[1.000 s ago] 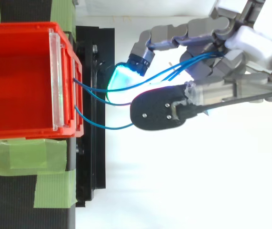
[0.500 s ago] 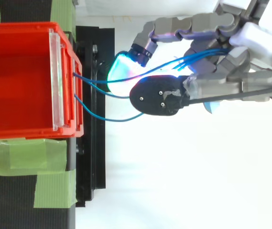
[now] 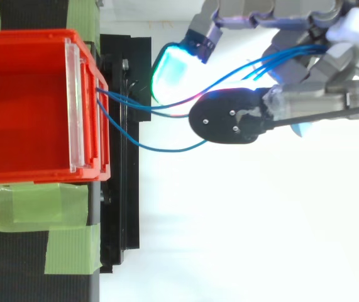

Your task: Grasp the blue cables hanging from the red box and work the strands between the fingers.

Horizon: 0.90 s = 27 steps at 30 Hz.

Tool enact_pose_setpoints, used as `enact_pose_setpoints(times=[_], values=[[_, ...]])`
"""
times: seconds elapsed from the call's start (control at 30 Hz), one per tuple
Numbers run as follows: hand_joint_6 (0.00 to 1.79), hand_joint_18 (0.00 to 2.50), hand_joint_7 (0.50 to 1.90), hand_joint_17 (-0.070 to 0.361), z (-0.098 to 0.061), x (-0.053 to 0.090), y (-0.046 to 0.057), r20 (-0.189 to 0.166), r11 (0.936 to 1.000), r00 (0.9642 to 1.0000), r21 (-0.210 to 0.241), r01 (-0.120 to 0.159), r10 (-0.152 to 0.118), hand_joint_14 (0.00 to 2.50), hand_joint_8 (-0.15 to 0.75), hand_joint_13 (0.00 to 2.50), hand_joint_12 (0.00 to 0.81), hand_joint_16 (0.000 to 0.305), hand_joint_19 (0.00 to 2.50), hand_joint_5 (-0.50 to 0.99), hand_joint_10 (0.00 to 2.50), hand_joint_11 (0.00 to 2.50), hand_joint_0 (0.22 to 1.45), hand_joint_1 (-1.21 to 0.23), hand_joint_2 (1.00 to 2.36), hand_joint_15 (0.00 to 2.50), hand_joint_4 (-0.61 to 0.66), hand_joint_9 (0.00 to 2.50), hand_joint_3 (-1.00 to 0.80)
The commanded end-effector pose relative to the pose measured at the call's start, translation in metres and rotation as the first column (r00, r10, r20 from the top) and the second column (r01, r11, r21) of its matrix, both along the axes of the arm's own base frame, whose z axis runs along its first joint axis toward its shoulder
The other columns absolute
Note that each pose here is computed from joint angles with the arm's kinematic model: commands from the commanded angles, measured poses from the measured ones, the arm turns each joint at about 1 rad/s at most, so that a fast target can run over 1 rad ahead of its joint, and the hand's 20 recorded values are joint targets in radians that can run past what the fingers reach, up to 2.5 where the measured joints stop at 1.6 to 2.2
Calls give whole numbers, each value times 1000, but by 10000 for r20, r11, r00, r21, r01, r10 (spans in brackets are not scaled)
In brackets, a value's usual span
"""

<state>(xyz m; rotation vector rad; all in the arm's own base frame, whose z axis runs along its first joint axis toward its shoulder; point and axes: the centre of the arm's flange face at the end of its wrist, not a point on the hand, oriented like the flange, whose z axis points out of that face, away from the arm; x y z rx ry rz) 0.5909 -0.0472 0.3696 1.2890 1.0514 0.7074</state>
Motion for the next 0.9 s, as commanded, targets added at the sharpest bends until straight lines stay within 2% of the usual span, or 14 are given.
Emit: enact_pose_setpoints(times=[0.0, 0.07, 0.1, 0.23, 0.27, 0.3, 0.37, 0.5, 0.53, 0.6, 0.63, 0.7, 0.77, 0.87], values=[[15, 2419, 1299, 167, 5, -3, -1, -67, 9999, 10000, -125, -17, 16, 2500, 548, 1800, 622, 222, 660, 537, 2500, 2500, 1229, -749, 1015, 1605, 220, 1372, 77], [15, 2419, 1309, 167, 5, -3, -1, -40, 10000, 10000, -93, -15, 15, 2500, 548, 1800, 622, 222, 660, 534, 2500, 2500, 1193, -749, 1017, 1605, 218, 1372, 41], [15, 2419, 1315, 167, 5, -3, -1, -40, 10000, 10000, -93, -15, 15, 2500, 548, 1800, 622, 222, 660, 527, 2500, 2500, 1127, -748, 1019, 1605, 216, 1372, 7], [15, 2419, 1319, 167, 5, -3, 0, -12, 10000, 10000, -62, -14, 14, 2500, 548, 1800, 622, 222, 660, 506, 2500, 2500, 1081, -745, 1020, 1605, 237, 1372, 8], [15, 2419, 1310, 167, 5, -3, 2, 1, 10000, 10000, -35, -28, 28, 2500, 548, 1800, 622, 222, 660, 489, 2500, 2500, 1083, -747, 1020, 1605, 234, 1372, -18], [14, 2419, 1316, 167, 5, -3, 2, 8, 10000, 10000, -22, -12, 12, 2500, 548, 1800, 622, 222, 660, 474, 2500, 2500, 1122, -754, 1021, 1605, 239, 1372, -128], [14, 2419, 1330, 167, 5, -3, 3, 48, 10000, 10000, 37, -9, 9, 2500, 548, 1800, 622, 222, 660, 461, 2500, 2500, 1184, -761, 1021, 1605, 235, 1372, -181], [12, 2419, 1351, 167, 5, -2, 5, 141, 9998, 9999, 184, -35, 32, 2500, 548, 1800, 622, 222, 660, 509, 2500, 2500, 1244, -751, 1021, 1605, 215, 1372, -73], [12, 2419, 1350, 167, 5, -2, 6, 179, 9996, 9998, 268, -47, 42, 2500, 548, 1800, 622, 222, 660, 511, 2500, 2500, 1220, -733, 1018, 1605, 220, 1372, -50], [14, 2419, 1342, 167, 5, -2, 8, 304, 9985, 9995, 547, -70, 54, 2500, 548, 1800, 622, 222, 660, 523, 2500, 2500, 1039, -715, 1010, 1605, 260, 1372, 60], [13, 2419, 1335, 167, 5, -2, 9, 367, 9976, 9993, 686, -83, 58, 2500, 548, 1800, 622, 222, 660, 518, 2500, 2500, 1025, -715, 1011, 1605, 276, 1372, 67], [14, 2419, 1304, 167, 5, -2, 10, 436, 9964, 9990, 840, -97, 61, 2500, 548, 1800, 622, 222, 660, 506, 2500, 2500, 925, -708, 1006, 1605, 342, 1372, -45], [14, 2419, 1304, 167, 5, -2, 11, 459, 9957, 9989, 918, -111, 69, 2500, 548, 1800, 622, 222, 660, 486, 2500, 2500, 876, -698, 1010, 1605, 336, 1372, -133], [13, 2419, 1312, 167, 5, -2, 15, 521, 9942, 9986, 1058, -171, 117, 2500, 548, 1800, 622, 222, 660, 449, 2500, 2500, 904, -710, 1018, 1605, 306, 1372, -263]])
